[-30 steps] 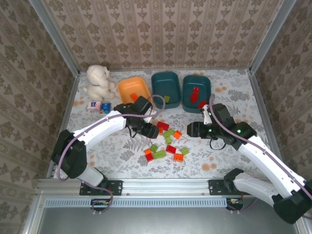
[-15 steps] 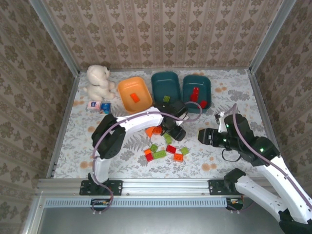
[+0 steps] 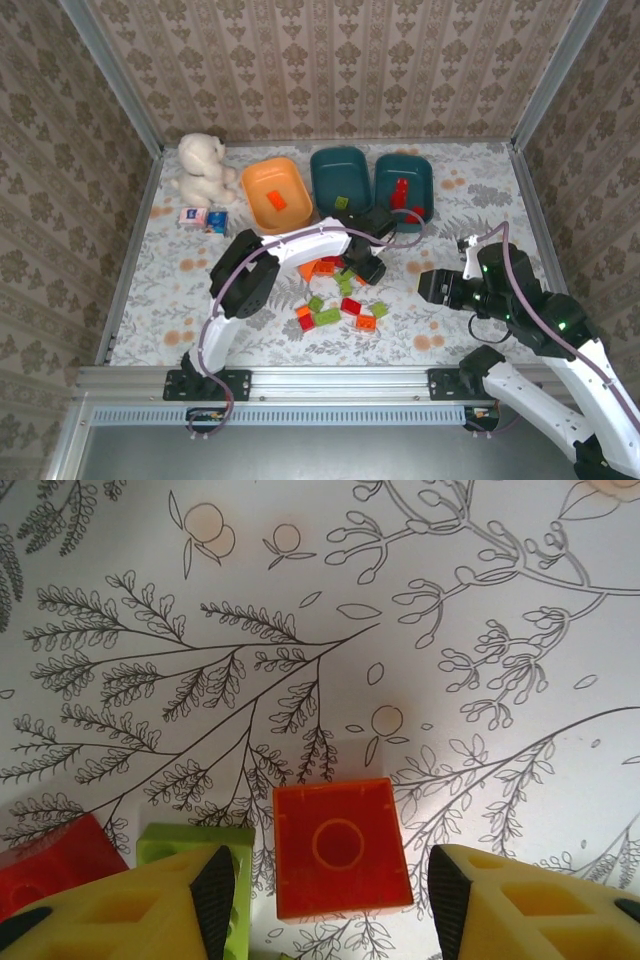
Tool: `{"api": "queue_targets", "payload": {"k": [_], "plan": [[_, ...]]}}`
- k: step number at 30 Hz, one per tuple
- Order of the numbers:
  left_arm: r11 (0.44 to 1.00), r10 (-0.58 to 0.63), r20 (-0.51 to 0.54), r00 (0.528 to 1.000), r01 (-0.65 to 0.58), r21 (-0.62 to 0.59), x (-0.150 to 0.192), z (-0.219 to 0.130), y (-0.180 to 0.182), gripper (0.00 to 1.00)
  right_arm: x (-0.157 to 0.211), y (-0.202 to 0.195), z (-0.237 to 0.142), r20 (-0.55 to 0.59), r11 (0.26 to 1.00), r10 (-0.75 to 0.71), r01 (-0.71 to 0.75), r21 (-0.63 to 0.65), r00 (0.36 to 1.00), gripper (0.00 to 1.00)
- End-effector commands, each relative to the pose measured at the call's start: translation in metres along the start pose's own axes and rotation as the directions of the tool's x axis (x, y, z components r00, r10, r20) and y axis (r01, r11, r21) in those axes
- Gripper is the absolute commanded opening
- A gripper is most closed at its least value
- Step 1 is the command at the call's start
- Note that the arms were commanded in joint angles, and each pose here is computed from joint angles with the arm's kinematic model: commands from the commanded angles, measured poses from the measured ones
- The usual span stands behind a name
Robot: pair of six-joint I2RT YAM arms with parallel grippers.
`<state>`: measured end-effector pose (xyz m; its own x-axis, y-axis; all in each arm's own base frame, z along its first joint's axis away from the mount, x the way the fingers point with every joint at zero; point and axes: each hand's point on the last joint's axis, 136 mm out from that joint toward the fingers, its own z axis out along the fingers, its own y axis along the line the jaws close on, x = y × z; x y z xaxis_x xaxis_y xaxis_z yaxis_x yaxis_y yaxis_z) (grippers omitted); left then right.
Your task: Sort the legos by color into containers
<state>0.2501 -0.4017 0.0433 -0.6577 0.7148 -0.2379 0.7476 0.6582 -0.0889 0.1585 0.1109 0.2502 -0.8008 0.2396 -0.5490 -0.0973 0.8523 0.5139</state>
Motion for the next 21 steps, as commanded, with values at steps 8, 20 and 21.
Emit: {"api": "queue_targets", "payload": {"k": [8, 20, 21], "plan": [[1.000, 0.018, -0.042, 0.999, -0.018, -0.010, 0.004, 0.008, -0.005, 0.49, -0.008, -0.001, -0.001, 0.016, 1.000, 0.018, -0.018, 0.025, 1.000, 0.63], [0.999, 0.027, -0.053, 0.998, -0.028, -0.030, 0.008, 0.013, -0.008, 0.40, -0.011, -0.001, 0.001, 0.027, 0.999, 0.024, -0.025, 0.030, 0.999, 0.63], [0.999, 0.026, -0.044, 0.999, -0.028, -0.033, 0.006, 0.011, -0.007, 0.39, -0.012, -0.001, 0.001, 0.028, 0.999, 0.024, -0.025, 0.030, 0.999, 0.63]]}}
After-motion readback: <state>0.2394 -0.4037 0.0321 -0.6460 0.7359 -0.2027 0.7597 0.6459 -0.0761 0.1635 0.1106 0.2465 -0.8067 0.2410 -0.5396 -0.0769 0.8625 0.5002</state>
